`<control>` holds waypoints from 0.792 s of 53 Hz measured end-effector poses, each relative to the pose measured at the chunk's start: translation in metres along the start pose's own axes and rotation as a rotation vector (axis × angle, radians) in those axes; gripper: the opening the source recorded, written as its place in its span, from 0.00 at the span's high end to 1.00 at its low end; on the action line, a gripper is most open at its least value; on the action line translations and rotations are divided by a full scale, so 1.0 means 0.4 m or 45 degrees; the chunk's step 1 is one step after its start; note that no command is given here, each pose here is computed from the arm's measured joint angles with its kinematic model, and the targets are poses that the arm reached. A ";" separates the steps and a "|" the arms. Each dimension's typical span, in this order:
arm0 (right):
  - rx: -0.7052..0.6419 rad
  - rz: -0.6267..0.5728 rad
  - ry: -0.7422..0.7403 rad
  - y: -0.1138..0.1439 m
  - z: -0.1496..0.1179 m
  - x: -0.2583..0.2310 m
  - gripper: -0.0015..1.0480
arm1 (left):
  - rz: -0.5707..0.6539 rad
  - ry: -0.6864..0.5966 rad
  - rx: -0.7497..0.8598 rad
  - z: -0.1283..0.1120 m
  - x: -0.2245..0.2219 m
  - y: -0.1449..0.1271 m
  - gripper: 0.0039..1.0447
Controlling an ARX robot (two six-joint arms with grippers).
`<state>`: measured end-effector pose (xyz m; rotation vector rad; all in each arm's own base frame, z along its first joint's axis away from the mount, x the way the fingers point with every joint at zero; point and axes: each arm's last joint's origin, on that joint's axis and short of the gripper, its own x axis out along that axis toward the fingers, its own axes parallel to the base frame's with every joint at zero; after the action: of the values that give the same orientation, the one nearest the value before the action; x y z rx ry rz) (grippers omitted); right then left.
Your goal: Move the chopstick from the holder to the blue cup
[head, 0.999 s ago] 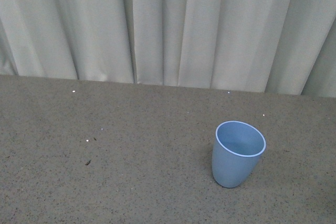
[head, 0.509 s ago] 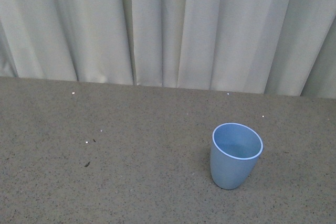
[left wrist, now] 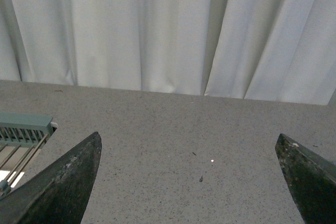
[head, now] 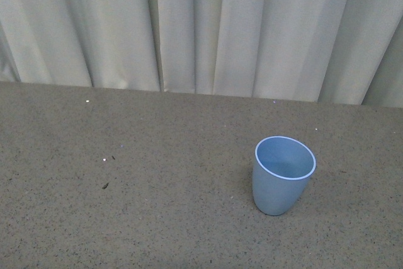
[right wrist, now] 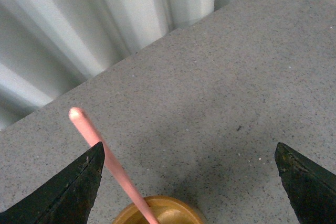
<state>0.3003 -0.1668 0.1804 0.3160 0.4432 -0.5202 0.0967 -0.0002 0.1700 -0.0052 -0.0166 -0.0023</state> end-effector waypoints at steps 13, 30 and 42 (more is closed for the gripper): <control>-0.036 0.058 0.007 0.047 0.004 0.002 0.09 | 0.000 0.000 0.000 0.000 0.000 0.000 0.06; -0.058 0.047 0.083 0.059 -0.032 0.058 0.09 | 0.000 0.000 0.000 0.000 0.000 0.000 0.06; -0.059 0.061 0.088 0.072 -0.038 0.077 0.09 | 0.000 0.000 0.000 0.000 0.000 0.000 0.06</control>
<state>0.3349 -0.1494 0.1575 0.3004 0.5128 -0.4525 0.0967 -0.0002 0.1699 -0.0052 -0.0162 -0.0023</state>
